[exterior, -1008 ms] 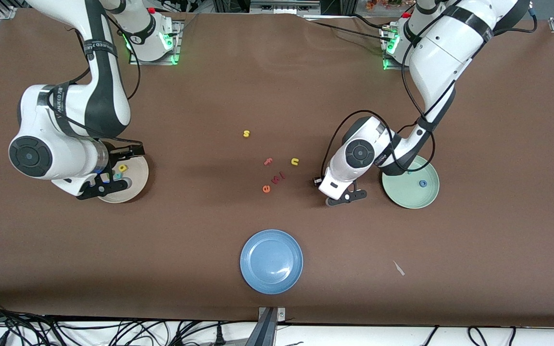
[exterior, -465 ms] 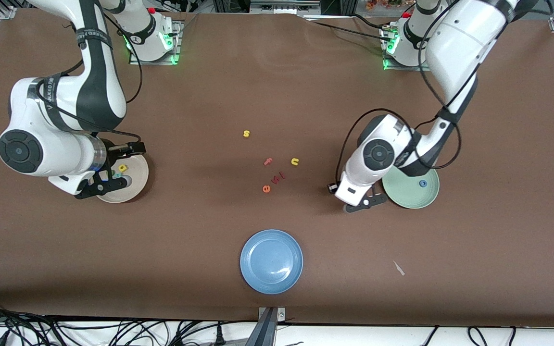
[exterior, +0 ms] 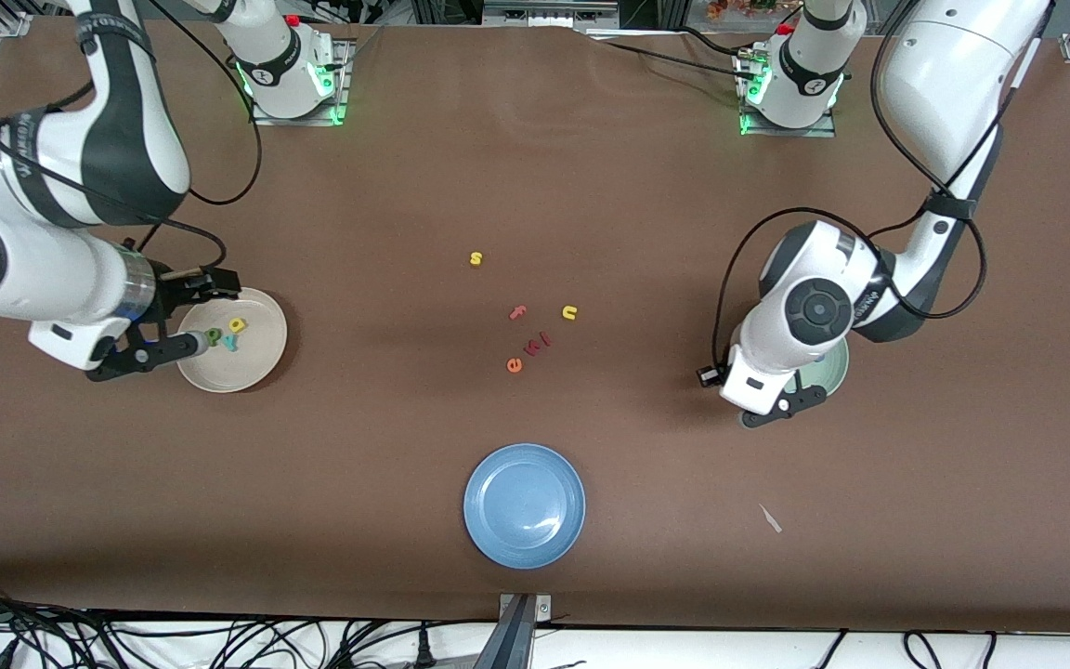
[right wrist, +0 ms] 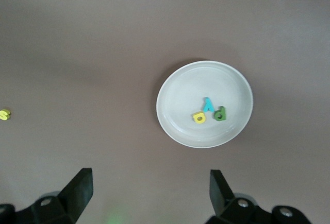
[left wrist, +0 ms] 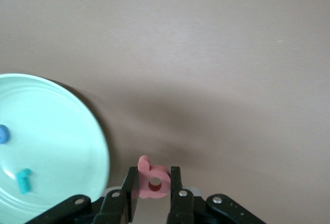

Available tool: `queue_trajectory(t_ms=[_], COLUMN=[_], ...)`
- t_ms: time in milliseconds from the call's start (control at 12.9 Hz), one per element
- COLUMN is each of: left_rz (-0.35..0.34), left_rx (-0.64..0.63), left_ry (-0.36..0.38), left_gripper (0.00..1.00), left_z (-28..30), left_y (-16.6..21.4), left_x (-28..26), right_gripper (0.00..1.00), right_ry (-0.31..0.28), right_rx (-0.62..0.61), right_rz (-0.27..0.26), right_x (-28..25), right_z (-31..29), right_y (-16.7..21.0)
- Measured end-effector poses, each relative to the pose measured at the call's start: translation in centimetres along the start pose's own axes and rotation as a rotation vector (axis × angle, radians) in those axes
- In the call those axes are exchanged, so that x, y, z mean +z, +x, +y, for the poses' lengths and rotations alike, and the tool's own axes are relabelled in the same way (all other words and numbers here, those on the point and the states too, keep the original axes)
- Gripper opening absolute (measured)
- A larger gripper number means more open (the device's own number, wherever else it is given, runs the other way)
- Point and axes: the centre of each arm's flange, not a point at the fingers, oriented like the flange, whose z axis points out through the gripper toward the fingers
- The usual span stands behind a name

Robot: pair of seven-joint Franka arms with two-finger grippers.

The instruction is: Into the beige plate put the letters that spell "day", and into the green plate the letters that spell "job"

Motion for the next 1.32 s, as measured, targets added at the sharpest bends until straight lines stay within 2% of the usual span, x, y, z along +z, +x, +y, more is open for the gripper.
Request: queue_trajectory(t_ms=[155,388,543,621,853,1086,1164,1319], left_rz=[-0.052,-0.115,-0.147,-0.159,-0.142,-0.115,-0.114,-0.109], left_rx=[0.031,0.07,0.077,0.081,0.107,0.119,0.114,0.116], left_ry=[0.044,0.076,0.092,0.098,0.106,0.128,0.124,0.119], left_gripper=[0.25,0.25,0.25,0.25,0.25,0.26,0.32,0.54], left_z=[-2.3,-6.0,-7.0,-7.1,-7.6,-9.7,-10.1,-9.9], left_y=[0.5,1.1,0.5,-0.1,-1.1,-0.3,0.0,0.1], left_x=[1.1,3.0,4.5,5.3,7.4,9.0,9.1,8.8], right_gripper=[1.0,1.0,1.0,1.0,1.0,1.0,1.0,1.0], right_ry=[-0.035,-0.049,-0.034,-0.008,0.022,0.025,0.03,0.039], right_rx=[0.025,0.083,0.119,0.141,0.154,0.152,0.16,0.165], right_rz=[0.038,0.076,0.101,0.123,0.176,0.193,0.183,0.153], right_x=[-2.5,-4.5,-5.1,-5.8,-8.3,-9.6,-9.6,-9.4], right_z=[1.0,4.2,6.2,7.3,7.5,6.7,7.1,7.2], right_y=[-1.4,-3.3,-4.0,-4.7,-7.5,-9.6,-10.2,-10.9])
